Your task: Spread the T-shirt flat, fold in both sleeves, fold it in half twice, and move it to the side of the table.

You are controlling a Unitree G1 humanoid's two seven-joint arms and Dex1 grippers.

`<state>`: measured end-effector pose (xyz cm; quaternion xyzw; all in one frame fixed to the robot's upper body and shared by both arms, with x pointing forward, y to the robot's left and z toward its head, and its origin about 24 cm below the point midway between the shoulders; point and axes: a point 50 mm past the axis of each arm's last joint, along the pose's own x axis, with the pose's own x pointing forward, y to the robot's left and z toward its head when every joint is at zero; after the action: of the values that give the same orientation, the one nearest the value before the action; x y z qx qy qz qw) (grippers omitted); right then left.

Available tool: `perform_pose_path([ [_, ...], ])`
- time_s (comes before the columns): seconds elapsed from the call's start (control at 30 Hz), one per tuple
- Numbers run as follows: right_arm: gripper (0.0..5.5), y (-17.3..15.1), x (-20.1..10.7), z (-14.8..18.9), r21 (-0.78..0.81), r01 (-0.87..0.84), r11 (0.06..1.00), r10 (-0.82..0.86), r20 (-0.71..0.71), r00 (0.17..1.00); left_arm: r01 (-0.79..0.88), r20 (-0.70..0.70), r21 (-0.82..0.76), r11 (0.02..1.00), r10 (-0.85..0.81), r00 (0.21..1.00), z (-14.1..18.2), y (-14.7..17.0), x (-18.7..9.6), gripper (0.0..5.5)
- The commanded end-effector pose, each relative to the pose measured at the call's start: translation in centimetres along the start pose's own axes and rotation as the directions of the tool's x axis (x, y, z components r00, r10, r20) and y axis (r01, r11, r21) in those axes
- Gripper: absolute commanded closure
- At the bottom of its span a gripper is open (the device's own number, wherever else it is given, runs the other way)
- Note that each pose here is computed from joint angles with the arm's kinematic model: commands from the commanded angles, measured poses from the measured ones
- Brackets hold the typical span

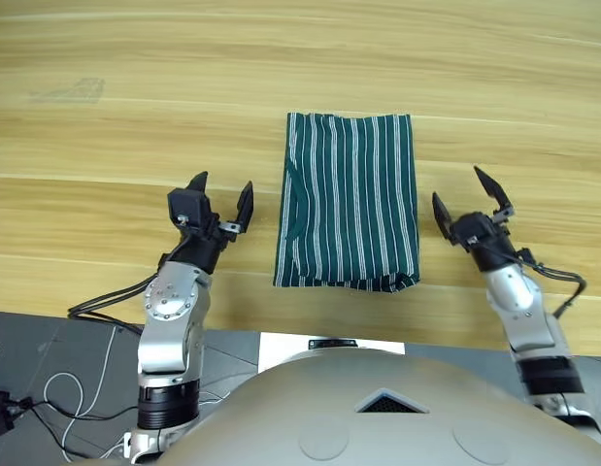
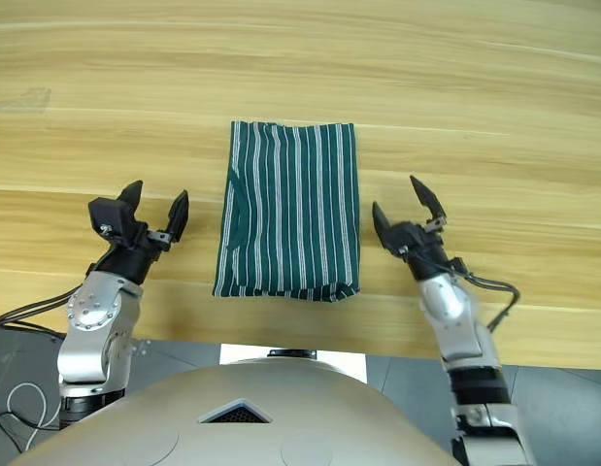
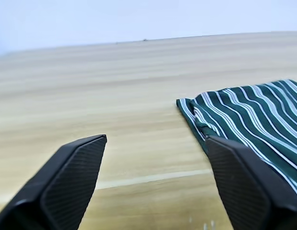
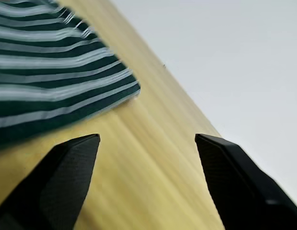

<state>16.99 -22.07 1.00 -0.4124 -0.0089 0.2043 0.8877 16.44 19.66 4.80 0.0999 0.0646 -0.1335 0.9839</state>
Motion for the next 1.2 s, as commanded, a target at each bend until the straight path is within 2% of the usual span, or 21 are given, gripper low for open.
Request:
perform_pose_path([
  [0.03, 1.82, -2.7, -2.6, -2.5, -0.3, -0.191, 0.935, 0.182, -0.057, 0.982, 0.167, -0.113, 0.614, 0.772, -0.124, 0.986, -1.5, 3.4, -1.3, 1.69],
  [0.1, 1.82, -2.5, -3.2, -2.7, -0.369, -0.288, 0.884, 0.297, -0.035, 0.954, 0.29, -0.227, 0.788, 0.543, -0.181, 0.957, -2.7, 4.9, -1.6, 1.69],
  [0.17, 1.82, -2.3, -3.0, -2.5, -0.399, -0.325, 0.857, 0.355, 0.003, 0.935, 0.464, -0.4, 0.827, 0.318, -0.248, 0.883, -4.3, 5.4, -2.5, 1.69],
  [0.23, 1.82, -2.1, -2.7, -2.2, -0.424, -0.343, 0.838, 0.397, 0.042, 0.917, 0.574, -0.514, 0.799, 0.18, -0.29, 0.807, -5.2, 5.4, -3.6, 1.69],
  [0.3, 1.82, -1.5, -2.7, -1.4, -0.437, -0.38, 0.816, 0.462, 0.095, 0.882, 0.626, -0.547, 0.772, 0.113, -0.383, 0.744, -5.1, 4.1, -4.3, 1.69],
  [0.47, 1.82, -0.1, -3.4, 1.0, -0.454, -0.462, 0.762, 0.595, 0.211, 0.775, 0.665, -0.52, 0.746, 0.043, -0.586, 0.622, -4.2, 0.9, -4.2, 1.69],
  [0.6, 1.82, -0.1, -3.9, 0.7, -0.457, -0.498, 0.737, 0.628, 0.189, 0.755, 0.694, -0.546, 0.72, 0.001, -0.615, 0.568, -4.4, 1.0, -3.9, 1.69],
  [0.83, 1.82, 0.3, -2.8, 1.3, -0.45, -0.483, 0.751, 0.622, 0.237, 0.746, 0.728, -0.55, 0.685, -0.028, -0.675, 0.491, -4.7, 0.3, -3.3, 1.69],
  [1.0, 1.82, 0.5, -2.3, 1.4, -0.454, -0.485, 0.748, 0.628, 0.248, 0.737, 0.741, -0.561, 0.664, -0.098, -0.72, 0.408, -4.8, -0.6, -2.9, 1.69],
  [1.2, 1.82, 1.5, -1.8, 1.8, -0.466, -0.509, 0.724, 0.665, 0.276, 0.694, 0.755, -0.557, 0.643, -0.127, -0.755, 0.347, -5.4, -1.5, -1.9, 1.69],
])
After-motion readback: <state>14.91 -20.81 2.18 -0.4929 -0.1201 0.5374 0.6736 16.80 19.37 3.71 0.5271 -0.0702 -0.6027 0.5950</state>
